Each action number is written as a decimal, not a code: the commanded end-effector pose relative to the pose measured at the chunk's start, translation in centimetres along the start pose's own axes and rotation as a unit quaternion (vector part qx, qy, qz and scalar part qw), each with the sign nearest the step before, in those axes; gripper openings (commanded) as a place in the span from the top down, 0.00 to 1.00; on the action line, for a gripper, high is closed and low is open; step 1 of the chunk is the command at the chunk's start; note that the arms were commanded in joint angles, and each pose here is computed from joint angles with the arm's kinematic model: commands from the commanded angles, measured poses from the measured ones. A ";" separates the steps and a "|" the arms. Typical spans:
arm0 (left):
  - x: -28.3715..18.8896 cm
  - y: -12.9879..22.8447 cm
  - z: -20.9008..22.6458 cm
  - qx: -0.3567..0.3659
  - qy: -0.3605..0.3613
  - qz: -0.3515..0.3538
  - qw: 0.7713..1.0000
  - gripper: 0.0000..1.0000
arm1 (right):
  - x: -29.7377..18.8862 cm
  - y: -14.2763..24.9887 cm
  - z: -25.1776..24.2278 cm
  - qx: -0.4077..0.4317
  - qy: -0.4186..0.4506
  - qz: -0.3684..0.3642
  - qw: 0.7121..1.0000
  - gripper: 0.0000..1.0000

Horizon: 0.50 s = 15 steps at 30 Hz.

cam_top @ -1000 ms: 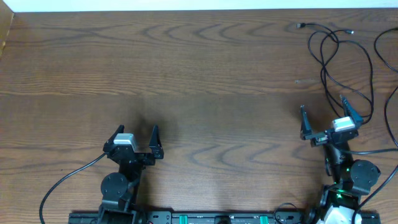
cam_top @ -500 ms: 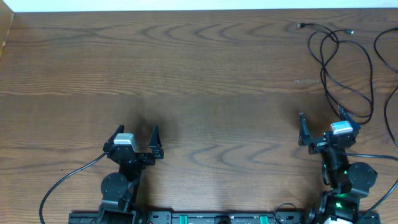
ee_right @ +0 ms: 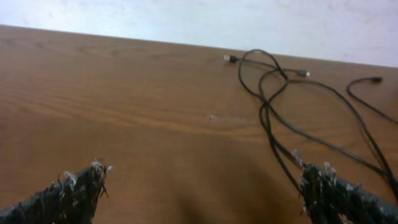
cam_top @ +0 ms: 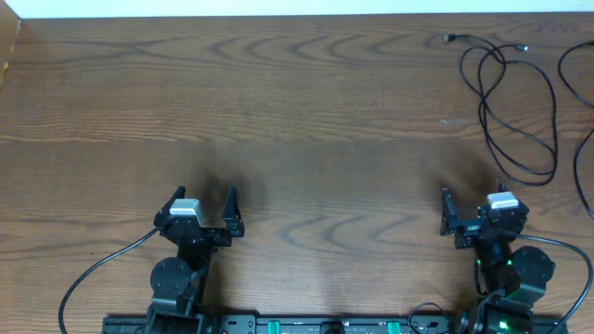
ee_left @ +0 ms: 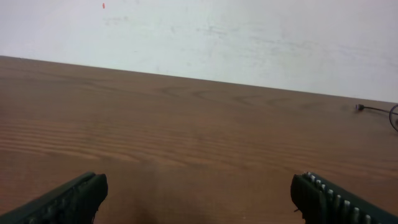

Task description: Untangle cables

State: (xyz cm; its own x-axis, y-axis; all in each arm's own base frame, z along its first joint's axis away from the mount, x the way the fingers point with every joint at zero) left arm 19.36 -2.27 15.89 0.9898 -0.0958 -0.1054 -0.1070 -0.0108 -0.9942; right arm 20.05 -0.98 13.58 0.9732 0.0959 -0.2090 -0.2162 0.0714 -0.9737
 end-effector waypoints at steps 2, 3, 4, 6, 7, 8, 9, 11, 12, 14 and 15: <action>0.1 1.5 0.3 0.008 -0.008 0.026 1.000 0.00 | 0.0 -0.2 0.1 -0.011 0.016 -0.008 1.000 0.01; 0.1 1.5 0.3 0.008 -0.008 0.026 1.000 0.00 | 0.0 -0.2 0.2 -0.012 0.018 -0.007 1.000 0.01; 0.1 1.5 0.3 0.008 -0.008 0.026 1.000 0.00 | 0.1 -0.1 0.3 -0.014 0.019 -0.005 1.000 0.01; 0.1 1.5 0.3 0.008 -0.008 0.026 1.000 0.00 | 0.1 0.0 0.5 -0.017 0.022 -0.003 1.000 0.01; 0.1 1.5 0.3 0.008 -0.008 0.026 1.000 0.00 | 0.2 0.0 0.6 -0.019 0.025 -0.001 1.000 0.01; 0.1 1.5 0.3 0.008 -0.008 0.026 1.000 0.00 | 0.2 0.1 0.8 -0.021 0.027 0.001 0.999 0.01; 0.1 1.5 0.3 0.008 -0.008 0.026 1.000 0.00 | 0.2 0.1 0.9 -0.022 0.027 0.002 0.999 0.01; 0.1 1.5 0.3 0.008 -0.008 0.026 1.000 0.00 | 0.3 0.2 1.1 -0.026 0.032 0.004 0.999 0.01; 0.1 1.5 0.3 0.008 -0.008 0.026 1.000 0.00 | 0.3 0.3 1.1 -0.023 0.037 0.005 0.999 0.01; 0.1 1.5 0.3 0.008 -0.008 0.026 1.000 0.00 | 0.2 0.3 1.1 -0.014 0.047 0.004 0.999 0.01; 0.1 1.5 0.3 0.008 -0.008 0.026 1.000 0.00 | 0.2 0.2 1.2 -0.015 0.047 0.002 0.999 0.01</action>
State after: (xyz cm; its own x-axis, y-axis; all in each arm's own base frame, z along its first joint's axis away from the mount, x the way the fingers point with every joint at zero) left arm 19.36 -2.28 15.88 0.9897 -0.0962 -0.1058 -0.1073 -0.0107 -0.9942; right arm 20.16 0.94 13.37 0.9714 0.0798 -0.2237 -0.2262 0.0236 -0.9738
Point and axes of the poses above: each gripper's point midway between its finger pads, its own x axis out along the fingers, its own z axis along the line the jaws close on, y = z × x, the point moved 5 cm from there along -x, back along the fingers, and after that the axes turned 8 degrees about x, right-handed, at the moved point
